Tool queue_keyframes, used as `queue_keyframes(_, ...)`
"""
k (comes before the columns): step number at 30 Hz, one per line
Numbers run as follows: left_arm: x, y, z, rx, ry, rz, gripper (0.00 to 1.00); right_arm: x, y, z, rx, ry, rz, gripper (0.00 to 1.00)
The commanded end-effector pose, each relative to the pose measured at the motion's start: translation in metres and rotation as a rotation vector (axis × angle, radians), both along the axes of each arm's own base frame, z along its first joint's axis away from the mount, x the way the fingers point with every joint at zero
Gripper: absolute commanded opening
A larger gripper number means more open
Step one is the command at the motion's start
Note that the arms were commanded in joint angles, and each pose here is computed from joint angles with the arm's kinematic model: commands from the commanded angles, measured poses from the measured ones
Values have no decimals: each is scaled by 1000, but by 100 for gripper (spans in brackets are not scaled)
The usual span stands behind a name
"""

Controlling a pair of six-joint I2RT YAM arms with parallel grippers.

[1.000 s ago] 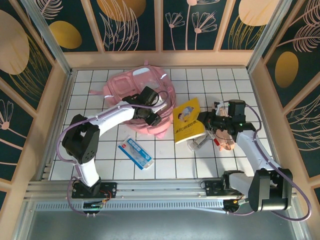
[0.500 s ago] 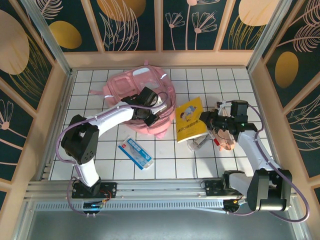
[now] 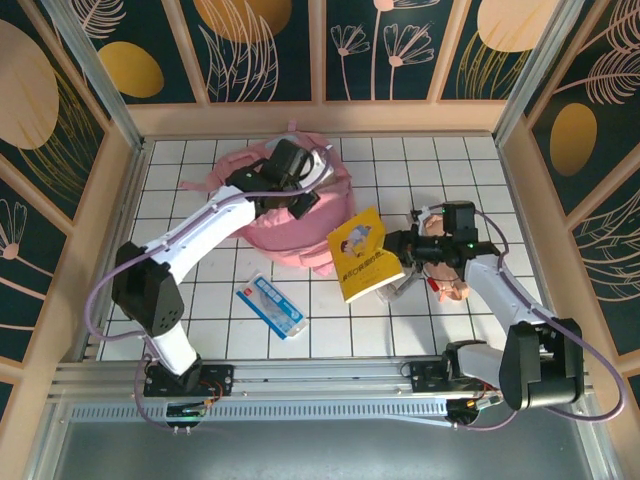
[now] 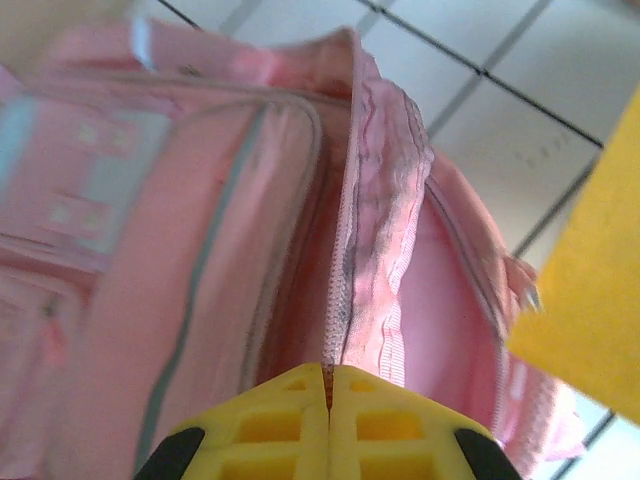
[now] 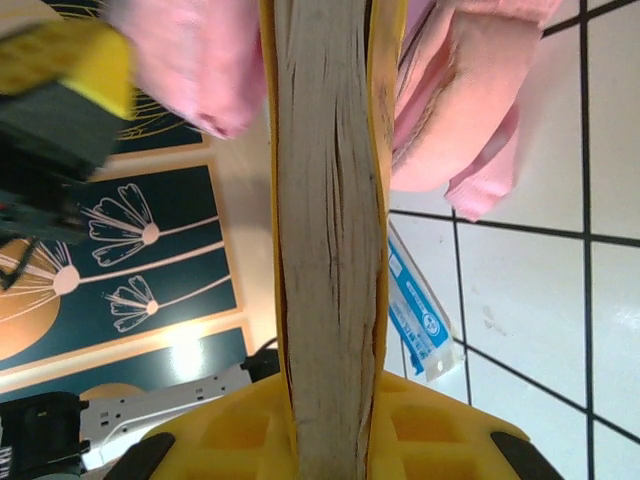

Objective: Pack the student bag

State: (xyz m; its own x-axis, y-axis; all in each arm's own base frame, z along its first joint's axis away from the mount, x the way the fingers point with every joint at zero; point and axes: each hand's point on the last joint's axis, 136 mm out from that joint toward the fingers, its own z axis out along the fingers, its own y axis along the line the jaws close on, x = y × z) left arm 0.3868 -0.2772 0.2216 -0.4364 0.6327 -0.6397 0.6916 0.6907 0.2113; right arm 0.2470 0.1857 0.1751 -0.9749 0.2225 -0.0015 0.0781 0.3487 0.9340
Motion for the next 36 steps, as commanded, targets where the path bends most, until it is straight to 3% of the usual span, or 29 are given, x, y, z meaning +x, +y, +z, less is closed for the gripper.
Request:
queue_keyframes(1, 20, 18, 86, -29, -259, 78, 0, 6, 11, 33, 102, -100, 36, 0)
queue_keyframes(9, 14, 21, 176, -215, -531, 73, 0, 34, 61, 40, 206, -126, 42, 0)
queue_keyframes(17, 8, 10, 181, -289, -497, 40, 0, 91, 121, 48, 309, -189, 15, 0)
queue_keyframes(21, 3, 7, 187, -332, -502, 16, 0, 118, 149, 19, 286, -174, -31, 0)
queue_keyframes(28, -3, 9, 192, -334, -522, 3, 0, 137, 194, -24, 261, -117, 52, 0)
queue_keyframes(31, 0, 18, 188, -309, -540, 44, 0, 137, 190, -51, 228, -58, 51, 19)
queue_keyframes(34, 1, 22, 179, -305, -536, 66, 0, 140, 157, -69, 167, -18, -23, 42)
queue_keyframes(36, 1, 20, 172, -312, -525, 66, 0, 140, 137, -73, 112, -4, -50, 48)
